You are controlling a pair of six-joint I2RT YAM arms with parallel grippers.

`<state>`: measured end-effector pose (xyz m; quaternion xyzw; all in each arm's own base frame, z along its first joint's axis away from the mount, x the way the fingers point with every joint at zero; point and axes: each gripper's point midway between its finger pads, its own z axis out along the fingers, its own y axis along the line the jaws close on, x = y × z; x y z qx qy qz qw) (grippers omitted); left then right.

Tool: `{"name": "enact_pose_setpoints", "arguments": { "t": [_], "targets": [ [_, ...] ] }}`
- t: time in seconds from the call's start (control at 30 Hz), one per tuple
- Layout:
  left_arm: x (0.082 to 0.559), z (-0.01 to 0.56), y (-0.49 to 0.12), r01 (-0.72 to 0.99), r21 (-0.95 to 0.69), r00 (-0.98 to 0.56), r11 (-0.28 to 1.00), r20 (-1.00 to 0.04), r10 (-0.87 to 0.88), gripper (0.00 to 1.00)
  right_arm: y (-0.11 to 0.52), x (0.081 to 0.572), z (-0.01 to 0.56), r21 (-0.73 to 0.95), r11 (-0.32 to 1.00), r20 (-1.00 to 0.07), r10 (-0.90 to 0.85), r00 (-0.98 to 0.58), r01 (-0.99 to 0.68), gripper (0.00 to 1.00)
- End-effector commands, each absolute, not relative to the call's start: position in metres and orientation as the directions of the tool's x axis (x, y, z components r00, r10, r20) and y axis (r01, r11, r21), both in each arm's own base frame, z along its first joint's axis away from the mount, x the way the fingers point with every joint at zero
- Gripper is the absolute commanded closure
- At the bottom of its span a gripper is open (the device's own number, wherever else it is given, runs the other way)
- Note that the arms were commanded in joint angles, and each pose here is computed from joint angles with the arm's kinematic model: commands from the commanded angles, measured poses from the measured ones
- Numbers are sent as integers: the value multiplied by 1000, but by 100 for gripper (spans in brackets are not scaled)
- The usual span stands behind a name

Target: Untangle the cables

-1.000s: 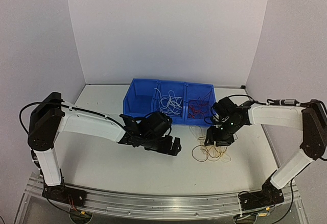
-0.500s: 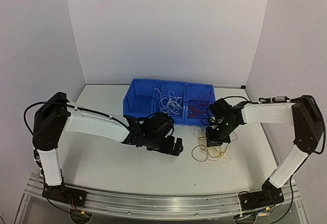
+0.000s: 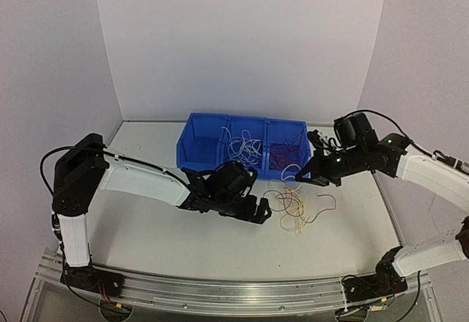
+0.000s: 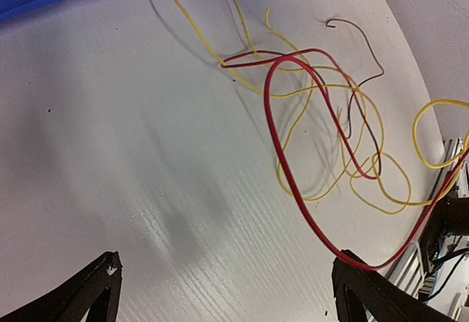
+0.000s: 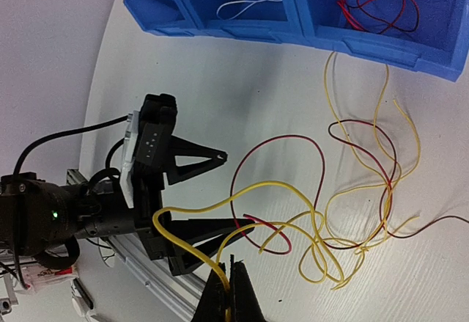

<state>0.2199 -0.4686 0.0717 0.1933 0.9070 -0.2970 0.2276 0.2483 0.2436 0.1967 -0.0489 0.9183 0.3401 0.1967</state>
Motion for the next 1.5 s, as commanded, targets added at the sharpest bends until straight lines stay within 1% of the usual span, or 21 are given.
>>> {"name": "enact_pose_setpoints", "arguments": {
  "t": [0.0, 0.07, 0.17, 0.33, 0.5, 0.6, 0.67, 0.8, 0.87, 0.93, 1.07, 1.17, 1.23, 1.37, 1.47],
  "targets": [
    [220, 114, -493, 604, -503, -733, 618, -654, 185, 0, 259, 237, 233, 701, 670, -375, 53, -926, -245, 100],
    [217, 123, -489, 633, -519, -705, 575, -693, 150, 0, 257, 237, 242, 711, 661, -383, 74, -921, -242, 100],
    [208, 134, -481, 651, -566, -690, 506, -718, 85, 0, 254, 237, 252, 720, 655, -392, 111, -913, -229, 100],
    [181, 152, -462, 674, -658, -696, 336, -718, -10, 1, 252, 238, 258, 727, 652, -394, 136, -909, -217, 100],
    [178, 164, -454, 637, -705, -730, 312, -682, -52, 0, 254, 238, 254, 731, 650, -375, 130, -918, -206, 100],
    [182, 180, -455, 587, -755, -763, 292, -637, -115, 0, 254, 238, 251, 728, 655, -370, 130, -920, -200, 100],
    [191, 186, -455, 525, -788, -791, 322, -592, -157, 0, 253, 238, 249, 727, 658, -369, 132, -920, -198, 100],
    [211, 180, -460, 365, -827, -848, 429, -485, -214, 0, 252, 238, 245, 723, 665, -366, 136, -920, -189, 100],
    [217, 164, -464, 287, -815, -878, 502, -434, -203, 0, 252, 239, 245, 721, 666, -369, 137, -919, -190, 100],
    [221, 157, -470, 244, -805, -894, 540, -403, -197, 1, 252, 240, 244, 721, 667, -371, 140, -918, -189, 100],
    [229, 156, -484, 223, -813, -898, 538, -386, -210, 5, 253, 241, 242, 725, 663, -366, 142, -920, -186, 100],
    [237, 138, -486, 151, -791, -917, 593, -337, -216, 10, 254, 242, 244, 728, 660, -371, 148, -917, -188, 100],
    [241, 124, -483, 104, -787, -925, 608, -301, -230, 11, 254, 243, 245, 729, 657, -375, 150, -915, -192, 100],
    [240, 108, -487, 65, -810, -947, 583, -234, -219, 15, 256, 243, 246, 733, 652, -374, 149, -915, -193, 100],
    [241, 107, -498, 85, -838, -956, 539, -221, -193, 21, 256, 243, 243, 735, 652, -366, 149, -919, -187, 100]
  ]
}}
